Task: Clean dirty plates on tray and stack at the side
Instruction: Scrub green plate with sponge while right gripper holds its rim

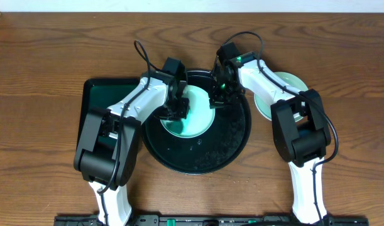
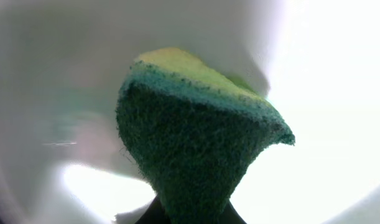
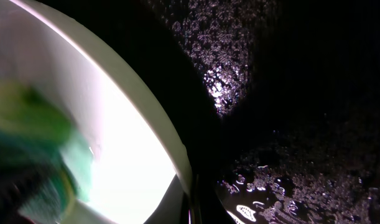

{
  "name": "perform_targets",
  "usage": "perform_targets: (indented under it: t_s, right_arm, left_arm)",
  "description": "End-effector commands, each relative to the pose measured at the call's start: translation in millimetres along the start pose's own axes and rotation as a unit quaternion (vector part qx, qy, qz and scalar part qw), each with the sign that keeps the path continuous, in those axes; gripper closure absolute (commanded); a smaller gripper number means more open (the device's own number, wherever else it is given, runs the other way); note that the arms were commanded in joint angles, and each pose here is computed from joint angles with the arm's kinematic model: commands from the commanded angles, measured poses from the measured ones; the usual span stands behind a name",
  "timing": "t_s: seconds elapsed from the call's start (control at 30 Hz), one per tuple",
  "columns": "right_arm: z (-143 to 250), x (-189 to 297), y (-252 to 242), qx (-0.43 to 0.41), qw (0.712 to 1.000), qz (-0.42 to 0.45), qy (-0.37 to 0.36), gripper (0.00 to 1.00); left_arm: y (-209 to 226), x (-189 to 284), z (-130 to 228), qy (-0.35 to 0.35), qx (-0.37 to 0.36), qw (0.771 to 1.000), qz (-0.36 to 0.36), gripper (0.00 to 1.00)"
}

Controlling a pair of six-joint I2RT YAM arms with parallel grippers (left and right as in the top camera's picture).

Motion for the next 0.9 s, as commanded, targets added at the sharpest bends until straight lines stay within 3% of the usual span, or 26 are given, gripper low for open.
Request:
perform_targets:
  t_s: [0.0, 0.17, 0.27, 0.37, 0.43, 0.5, 0.67, 0.73, 0.87]
  right_arm:
    - [6.9, -29.4, -9.9, -0.014, 0.999, 0.024, 0.031, 0.99]
    - [6.9, -29.5, -9.8, -0.014, 0.999, 0.024, 0.031, 0.99]
    - [6.9, -29.5, -9.8, -0.014, 0.999, 0.024, 0.031, 0.99]
    - [6.9, -29.5, -9.8, -0.014, 0.999, 0.024, 0.031, 0.99]
    - [7.0, -29.5, -9.8, -0.014, 0.999, 0.024, 0.031, 0.99]
    - [7.0, -29.5, -9.8, -0.014, 0.999, 0.024, 0.031, 0.99]
    - [7.4, -29.4, -10.2, -0.015, 0.999, 0.024, 0.032, 0.99]
    - [7.5, -29.3, -10.4, -0.013, 0.999, 0.025, 0.033, 0.99]
    - [7.9, -29.2, -10.6, -0.012, 0.999, 0.025, 0.034, 0.99]
  left_arm:
    - [-13.5, -14.3, 7.5, 0.018, -0.052, 0.996, 0.075, 0.93]
    - [-8.4, -14.4, -16.7, -0.049, -0.059, 0.996, 0.044, 0.93]
    - [20.6, -11.8, -25.6, -0.077, 0.018, 0.992, -0.096, 0.93]
    - [46.7, -3.7, -19.4, -0.086, 0.112, 0.965, -0.222, 0.93]
    - [55.5, 0.3, -8.9, -0.075, 0.156, 0.948, -0.268, 0.93]
    - [55.5, 0.0, -2.7, -0.06, 0.166, 0.947, -0.27, 0.93]
    - [26.2, -12.2, 11.2, 0.012, 0.121, 0.983, -0.138, 0.93]
    - [3.1, -15.9, 11.6, 0.03, 0.061, 0.997, -0.026, 0.93]
    - [-24.8, -13.3, 11.5, 0.03, -0.036, 0.992, 0.115, 0.93]
Point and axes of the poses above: each gripper's point midway between its finger pads, its own x axis back along the fingers, its own y axis along the line the jaws close on, z = x × y, the point moved 7 cm from there along x, back along the fingers, and after that the axes turned 8 degrees about -x, right-handed, at the moved point
